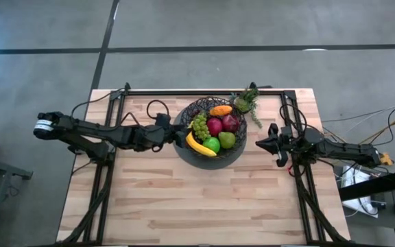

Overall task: Build produce basket
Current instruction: Return to Home Position

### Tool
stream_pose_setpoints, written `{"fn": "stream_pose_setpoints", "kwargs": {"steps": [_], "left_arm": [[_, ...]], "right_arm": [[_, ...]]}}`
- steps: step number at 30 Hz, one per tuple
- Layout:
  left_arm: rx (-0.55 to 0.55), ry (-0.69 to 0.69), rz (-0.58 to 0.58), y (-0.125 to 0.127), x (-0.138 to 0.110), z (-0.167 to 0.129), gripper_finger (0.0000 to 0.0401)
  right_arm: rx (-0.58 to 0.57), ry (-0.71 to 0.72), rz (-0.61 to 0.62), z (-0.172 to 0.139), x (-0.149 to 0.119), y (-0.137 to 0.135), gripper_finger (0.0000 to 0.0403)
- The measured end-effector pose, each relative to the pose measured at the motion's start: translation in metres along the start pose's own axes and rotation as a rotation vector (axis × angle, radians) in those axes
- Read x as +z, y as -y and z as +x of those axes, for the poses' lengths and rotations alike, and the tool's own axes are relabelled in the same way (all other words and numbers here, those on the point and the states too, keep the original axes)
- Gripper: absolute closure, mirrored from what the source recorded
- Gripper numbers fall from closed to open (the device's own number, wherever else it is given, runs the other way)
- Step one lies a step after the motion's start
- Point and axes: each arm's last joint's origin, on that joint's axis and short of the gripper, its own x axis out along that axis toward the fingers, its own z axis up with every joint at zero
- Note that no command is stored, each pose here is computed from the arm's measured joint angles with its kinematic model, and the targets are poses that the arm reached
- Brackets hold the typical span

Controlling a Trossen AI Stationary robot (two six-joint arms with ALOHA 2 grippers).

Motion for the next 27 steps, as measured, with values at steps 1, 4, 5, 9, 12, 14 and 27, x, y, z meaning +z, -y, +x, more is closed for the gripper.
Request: {"fn": "stream_pose_setpoints", "kwargs": {"steps": [1,4,5,9,12,14,27], "left_arm": [[-0.002,0.001,-0.001,0.000,0.000,0.000,0.0201],[-0.006,0.001,-0.003,0.000,0.001,-0.001,0.0201],[-0.007,0.002,-0.004,0.000,0.001,-0.001,0.0201],[-0.007,0.002,-0.005,0.000,0.001,-0.001,0.0201],[-0.006,0.002,-0.005,0.000,0.001,-0.001,0.0201],[-0.005,0.004,-0.005,0.000,0.002,-0.001,0.0201],[0.001,0.003,0.003,-0.001,0.002,0.000,0.0201]], "right_arm": [[0.013,0.003,0.010,0.000,0.000,-0.001,0.0394],[0.064,0.004,0.030,-0.001,0.000,-0.006,0.0394],[0.078,0.006,0.032,-0.002,0.000,-0.008,0.0394],[0.024,-0.030,-0.008,-0.002,-0.007,-0.011,0.0394],[0.006,-0.025,-0.094,-0.002,-0.008,-0.013,0.0394],[-0.004,-0.022,-0.120,-0.002,-0.008,-0.013,0.0394],[0.075,-0.060,-0.148,-0.002,-0.010,-0.014,0.0394]]}}
